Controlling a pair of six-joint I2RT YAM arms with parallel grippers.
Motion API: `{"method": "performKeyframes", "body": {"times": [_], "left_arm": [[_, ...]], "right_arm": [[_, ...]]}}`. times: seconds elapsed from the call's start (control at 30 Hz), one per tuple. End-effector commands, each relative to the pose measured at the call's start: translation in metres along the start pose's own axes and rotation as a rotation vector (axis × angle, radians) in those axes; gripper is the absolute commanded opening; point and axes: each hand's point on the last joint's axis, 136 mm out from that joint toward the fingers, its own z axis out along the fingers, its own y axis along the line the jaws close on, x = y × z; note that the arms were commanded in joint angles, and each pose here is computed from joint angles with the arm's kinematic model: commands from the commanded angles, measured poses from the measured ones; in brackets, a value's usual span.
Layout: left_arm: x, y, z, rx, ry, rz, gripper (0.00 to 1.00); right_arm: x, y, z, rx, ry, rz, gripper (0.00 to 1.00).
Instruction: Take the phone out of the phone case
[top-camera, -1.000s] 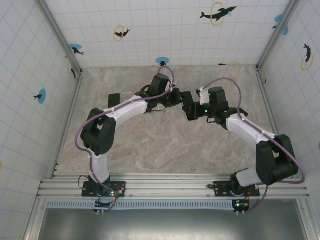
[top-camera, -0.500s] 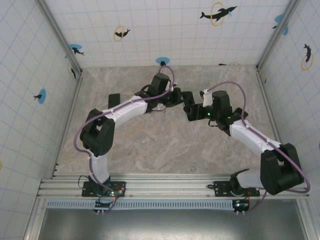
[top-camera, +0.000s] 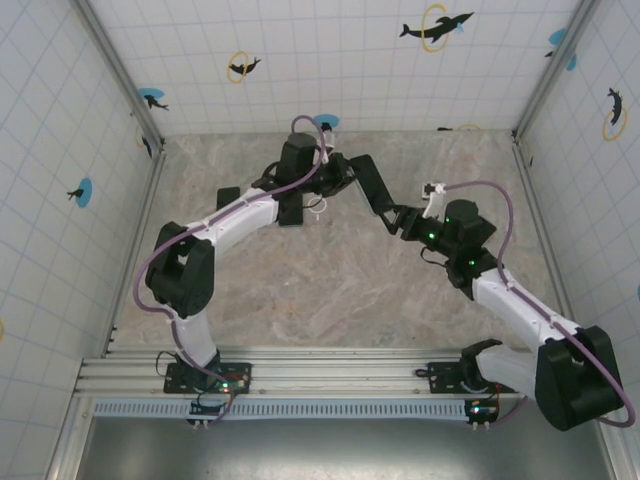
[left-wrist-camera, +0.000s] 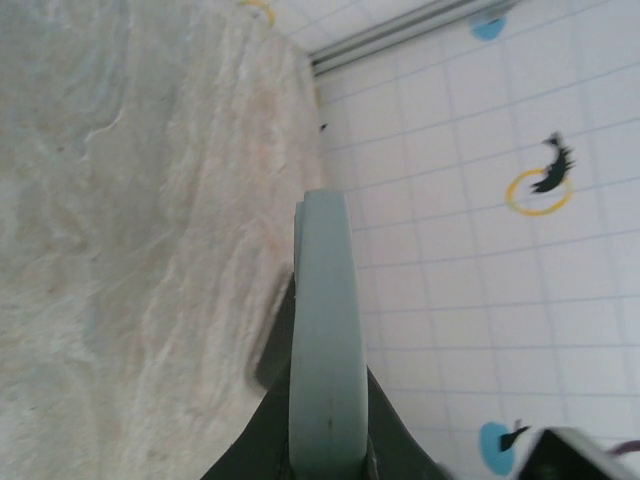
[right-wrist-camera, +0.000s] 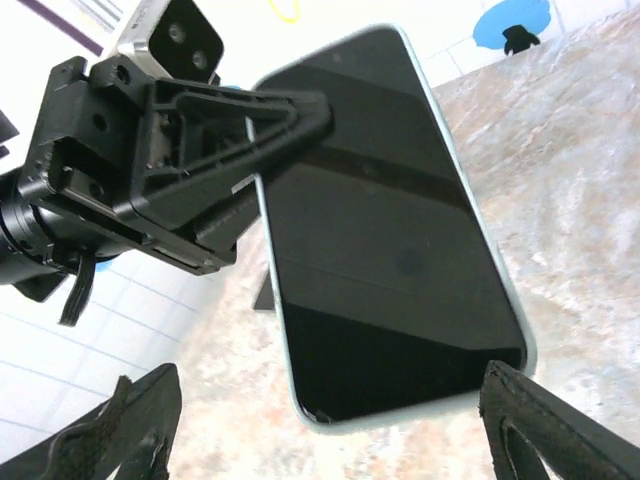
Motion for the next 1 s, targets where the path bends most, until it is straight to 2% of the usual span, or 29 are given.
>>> {"method": "performKeyframes", "body": {"times": [0.0, 0.13, 0.43, 0.57, 0.97], "left_arm": [[-0.019, -0.07, -0.027, 0.207, -0.079, 0.006, 0.05], [-0.023, -0.087, -0.037, 0.276, -0.104, -0.031, 0.07], [-0.024, -0.105, -0.053, 0.369, -0.124, -0.086, 0.09], [-0.025, -0.109, -0.06, 0.389, -0.139, -0.095, 0.1], [-0.023, -0.11, -0.064, 0.408, -0.142, -0.115, 0.11]], "right_arm": [[-0.029, 0.035, -0.012, -0.163, -0.135, 0.115, 0.74], [-0.032, 0.051, -0.016, -0.254, -0.181, 0.202, 0.67], [-0.048, 0.072, -0.019, -0.36, -0.289, 0.302, 0.5], [-0.049, 0.075, -0.016, -0.367, -0.288, 0.309, 0.41], [-0.044, 0.081, -0.011, -0.401, -0.272, 0.316, 0.29]]}}
